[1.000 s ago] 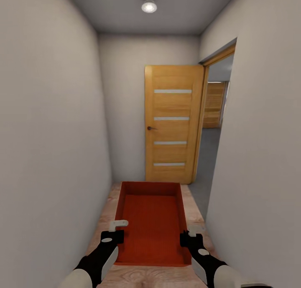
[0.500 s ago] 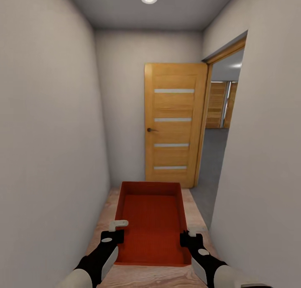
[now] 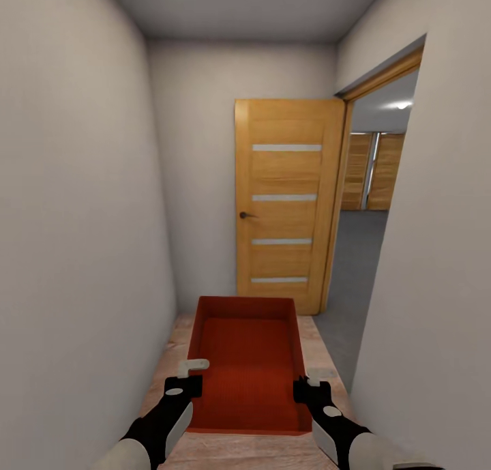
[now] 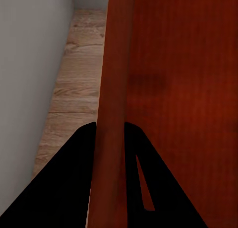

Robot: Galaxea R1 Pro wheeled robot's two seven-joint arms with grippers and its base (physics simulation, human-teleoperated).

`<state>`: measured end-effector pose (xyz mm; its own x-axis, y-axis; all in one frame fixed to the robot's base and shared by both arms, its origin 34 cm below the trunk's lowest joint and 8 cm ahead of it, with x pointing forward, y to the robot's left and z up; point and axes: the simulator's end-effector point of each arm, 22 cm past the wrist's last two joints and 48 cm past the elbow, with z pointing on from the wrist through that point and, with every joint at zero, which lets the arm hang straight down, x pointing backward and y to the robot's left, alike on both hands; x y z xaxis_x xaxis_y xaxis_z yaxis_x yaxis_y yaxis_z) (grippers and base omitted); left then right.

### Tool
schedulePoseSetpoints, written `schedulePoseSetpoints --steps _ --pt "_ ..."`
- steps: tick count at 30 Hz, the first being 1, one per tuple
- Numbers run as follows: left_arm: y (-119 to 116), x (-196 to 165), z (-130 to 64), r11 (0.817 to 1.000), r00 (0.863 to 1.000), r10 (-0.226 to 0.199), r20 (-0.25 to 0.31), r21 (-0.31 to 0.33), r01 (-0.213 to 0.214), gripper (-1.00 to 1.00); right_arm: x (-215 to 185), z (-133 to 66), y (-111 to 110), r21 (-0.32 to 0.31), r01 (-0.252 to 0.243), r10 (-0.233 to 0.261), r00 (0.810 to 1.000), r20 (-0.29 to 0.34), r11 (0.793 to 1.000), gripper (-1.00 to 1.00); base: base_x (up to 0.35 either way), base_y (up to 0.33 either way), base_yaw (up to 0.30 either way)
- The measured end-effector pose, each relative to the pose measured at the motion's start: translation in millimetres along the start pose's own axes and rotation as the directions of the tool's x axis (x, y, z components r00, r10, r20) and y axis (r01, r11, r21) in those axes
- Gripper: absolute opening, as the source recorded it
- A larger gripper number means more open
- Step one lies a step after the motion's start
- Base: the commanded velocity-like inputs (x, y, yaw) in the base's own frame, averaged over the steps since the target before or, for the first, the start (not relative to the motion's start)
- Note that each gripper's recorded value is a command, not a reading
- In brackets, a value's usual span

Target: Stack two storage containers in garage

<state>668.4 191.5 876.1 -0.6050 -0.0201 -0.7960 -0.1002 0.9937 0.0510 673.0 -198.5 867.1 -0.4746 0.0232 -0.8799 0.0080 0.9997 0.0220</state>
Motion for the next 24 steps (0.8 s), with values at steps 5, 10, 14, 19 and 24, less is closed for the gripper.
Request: schedulePoseSetpoints --steps 5,10,14,19,24 --pt "-0.2 0.0 -0.1 1.0 1.0 0.0 0.0 0.0 0.0 -1.0 -0.1 0.0 -0.2 0.0 0.0 0.0 1.0 0.0 1.0 -1.0 0.322 0.0 0.0" --pt "0.0 0.1 0.0 1.0 1.0 0.0 0.0 0.0 0.0 -1.0 0.0 0.0 0.0 0.0 0.0 0.0 1.0 0.0 1.0 -1.0 0.322 0.0 0.0" --pt "-0.1 -0.6 0.0 1.0 1.0 0.001 0.001 0.0 -0.001 -1.0 -0.3 0.0 -0.1 0.0 -0.001 0.001 1.0 0.001 1.0 -1.0 0.322 0.0 0.0" --pt "-0.1 -0.9 0.0 1.0 1.0 0.001 0.002 0.0 -0.001 -1.0 -0.5 0.0 -0.1 0.0 -0.001 0.001 1.0 0.002 1.0 -1.0 0.322 0.0 0.0" --pt "-0.1 -1.2 -0.1 1.0 1.0 0.001 0.003 0.0 -0.001 -1.0 -0.7 0.0 -0.1 0.0 -0.001 0.001 1.0 0.003 1.0 -1.0 0.322 0.0 -0.005"
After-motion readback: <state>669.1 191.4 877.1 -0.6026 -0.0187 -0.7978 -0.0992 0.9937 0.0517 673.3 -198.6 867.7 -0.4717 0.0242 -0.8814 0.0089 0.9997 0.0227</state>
